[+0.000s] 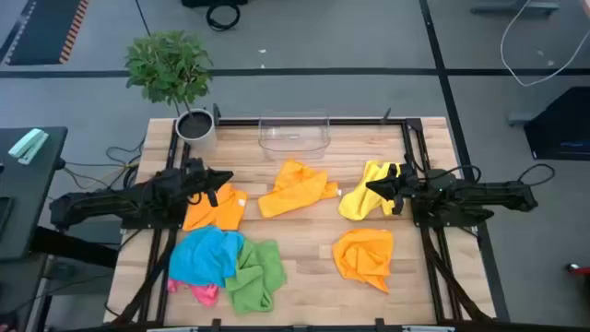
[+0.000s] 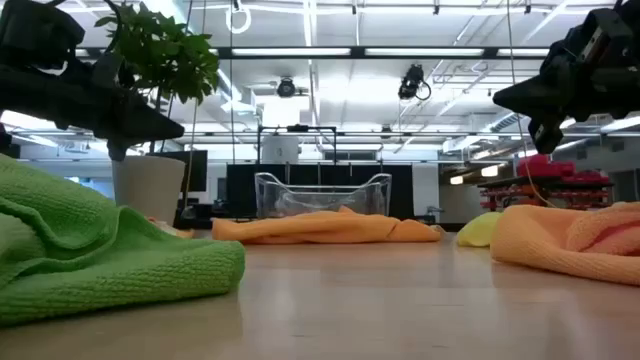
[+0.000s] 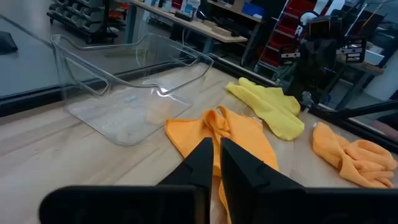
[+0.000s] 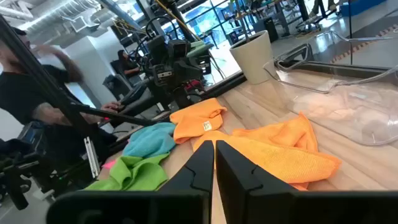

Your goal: Fold microfiber towels

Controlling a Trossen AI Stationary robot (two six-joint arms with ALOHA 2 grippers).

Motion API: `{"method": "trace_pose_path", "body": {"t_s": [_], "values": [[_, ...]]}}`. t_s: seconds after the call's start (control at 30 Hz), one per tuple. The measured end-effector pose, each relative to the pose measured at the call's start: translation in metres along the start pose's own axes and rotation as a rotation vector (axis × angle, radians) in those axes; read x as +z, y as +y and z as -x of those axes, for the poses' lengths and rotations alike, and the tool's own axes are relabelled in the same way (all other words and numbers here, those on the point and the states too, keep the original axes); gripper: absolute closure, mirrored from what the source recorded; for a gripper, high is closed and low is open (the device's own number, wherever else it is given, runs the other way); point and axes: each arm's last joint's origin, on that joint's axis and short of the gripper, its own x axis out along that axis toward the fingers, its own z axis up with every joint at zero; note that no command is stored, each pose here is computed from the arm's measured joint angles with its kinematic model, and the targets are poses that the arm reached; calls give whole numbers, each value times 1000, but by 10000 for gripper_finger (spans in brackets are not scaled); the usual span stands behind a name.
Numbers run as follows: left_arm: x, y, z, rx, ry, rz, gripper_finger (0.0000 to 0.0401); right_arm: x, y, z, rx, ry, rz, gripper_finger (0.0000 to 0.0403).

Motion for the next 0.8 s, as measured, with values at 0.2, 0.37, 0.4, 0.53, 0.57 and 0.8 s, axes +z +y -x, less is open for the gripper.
{"method": "trace_pose_path", "body": {"t_s": [0.2, 0.37, 0.4, 0.53, 0.57, 0.8], "values": [[0, 0, 0, 0, 0, 0, 373, 0, 0, 0, -1, 0, 0, 377], [0, 0, 0, 0, 0, 0, 366, 0, 0, 0, 0, 0, 0, 377], [0, 0, 0, 0, 0, 0, 365, 0, 0, 0, 0, 0, 0, 377], [0, 0, 0, 0, 0, 0, 361, 0, 0, 0, 0, 0, 0, 377], [0, 0, 0, 0, 0, 0, 361, 0, 0, 0, 0, 0, 0, 377], [0, 0, 0, 0, 0, 0, 370, 0, 0, 0, 0, 0, 0, 377]]}}
